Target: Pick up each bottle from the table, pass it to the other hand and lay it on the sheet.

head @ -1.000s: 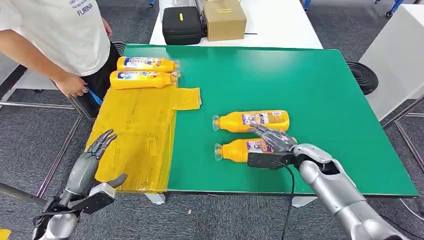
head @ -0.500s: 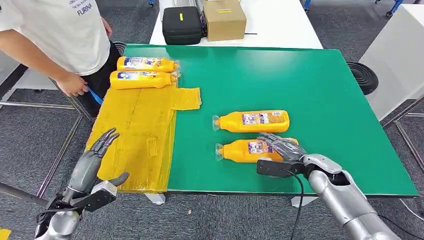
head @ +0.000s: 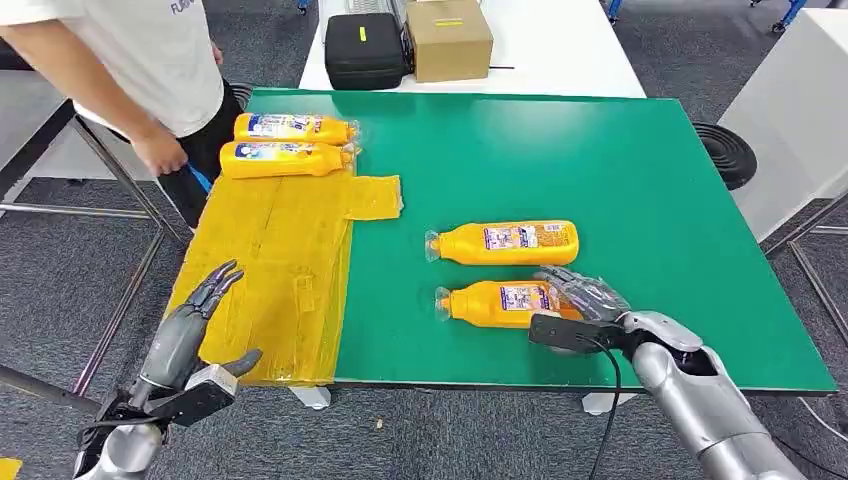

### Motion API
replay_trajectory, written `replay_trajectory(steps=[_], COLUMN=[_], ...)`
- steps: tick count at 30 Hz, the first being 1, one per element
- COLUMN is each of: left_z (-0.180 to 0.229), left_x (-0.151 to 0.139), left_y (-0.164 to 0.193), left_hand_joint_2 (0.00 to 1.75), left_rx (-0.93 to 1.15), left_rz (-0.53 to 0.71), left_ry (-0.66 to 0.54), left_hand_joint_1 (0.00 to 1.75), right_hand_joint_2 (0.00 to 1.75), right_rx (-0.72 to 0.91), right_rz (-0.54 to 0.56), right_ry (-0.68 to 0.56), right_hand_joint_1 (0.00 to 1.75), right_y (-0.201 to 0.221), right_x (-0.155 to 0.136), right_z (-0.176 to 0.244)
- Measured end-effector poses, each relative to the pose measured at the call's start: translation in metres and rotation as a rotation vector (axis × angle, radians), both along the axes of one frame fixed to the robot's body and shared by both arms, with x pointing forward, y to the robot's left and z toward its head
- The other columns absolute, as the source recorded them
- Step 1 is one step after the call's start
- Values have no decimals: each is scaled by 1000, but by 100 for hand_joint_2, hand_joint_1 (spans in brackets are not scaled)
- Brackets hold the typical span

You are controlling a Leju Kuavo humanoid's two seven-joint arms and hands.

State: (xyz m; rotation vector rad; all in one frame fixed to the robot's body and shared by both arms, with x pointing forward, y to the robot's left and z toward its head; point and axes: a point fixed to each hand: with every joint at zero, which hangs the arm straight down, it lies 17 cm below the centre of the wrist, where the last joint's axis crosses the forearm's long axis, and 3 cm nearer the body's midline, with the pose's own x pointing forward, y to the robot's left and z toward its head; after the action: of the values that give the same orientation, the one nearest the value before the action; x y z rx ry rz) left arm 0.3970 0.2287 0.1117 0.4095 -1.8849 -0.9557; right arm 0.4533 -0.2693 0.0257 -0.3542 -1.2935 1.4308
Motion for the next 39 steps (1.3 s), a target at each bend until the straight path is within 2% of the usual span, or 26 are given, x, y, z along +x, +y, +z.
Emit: replay_trajectory(steps=[11,13,14,15,16,17,18,23,24,28,34,37,39], left_z=[-1,-2,-2,-2,-2,-3,-3,-4,-4,-4,-6,-5,-5], left_x=[-1,-1,-1,-1,-1,-1,-1,1,2,3,4,4,3], left_y=[-1,-1,-1,-1,-1,-1,-1,-1,-1,0,0,0,2], left_hand_joint_2=[175,175,175,175,175,175,175,175,175,175,175,175,175], left_rx=[-1,-1,-2,-2,-2,-1,-1,-1,-1,0,0,-12,-37], left_rz=[-7,-7,-7,-7,-7,-7,-6,-6,-6,-5,-5,-3,1], left_ry=[3,4,4,4,6,7,8,10,9,10,15,17,22], left_hand_joint_1=[0,0,0,0,0,0,0,0,0,0,0,0,0], right_hand_joint_2=[175,175,175,175,175,175,175,175,175,175,175,175,175], right_rx=[5,7,9,8,6,5,4,-3,-3,-5,-2,45,135], right_rz=[-25,-22,-17,-15,-14,-13,-9,15,14,11,8,28,59], right_ry=[31,42,50,56,64,67,73,103,105,113,97,59,10], right_hand_joint_1=[0,5,26,75,140,161,171,169,175,175,175,175,175], right_y=[-14,-14,-14,-15,-16,-17,-17,-17,-18,-19,-18,-9,10], right_x=[8,8,9,9,10,11,11,12,12,12,11,9,3], right_z=[-3,-5,-6,-6,-7,-7,-7,-10,-10,-13,-14,-8,1])
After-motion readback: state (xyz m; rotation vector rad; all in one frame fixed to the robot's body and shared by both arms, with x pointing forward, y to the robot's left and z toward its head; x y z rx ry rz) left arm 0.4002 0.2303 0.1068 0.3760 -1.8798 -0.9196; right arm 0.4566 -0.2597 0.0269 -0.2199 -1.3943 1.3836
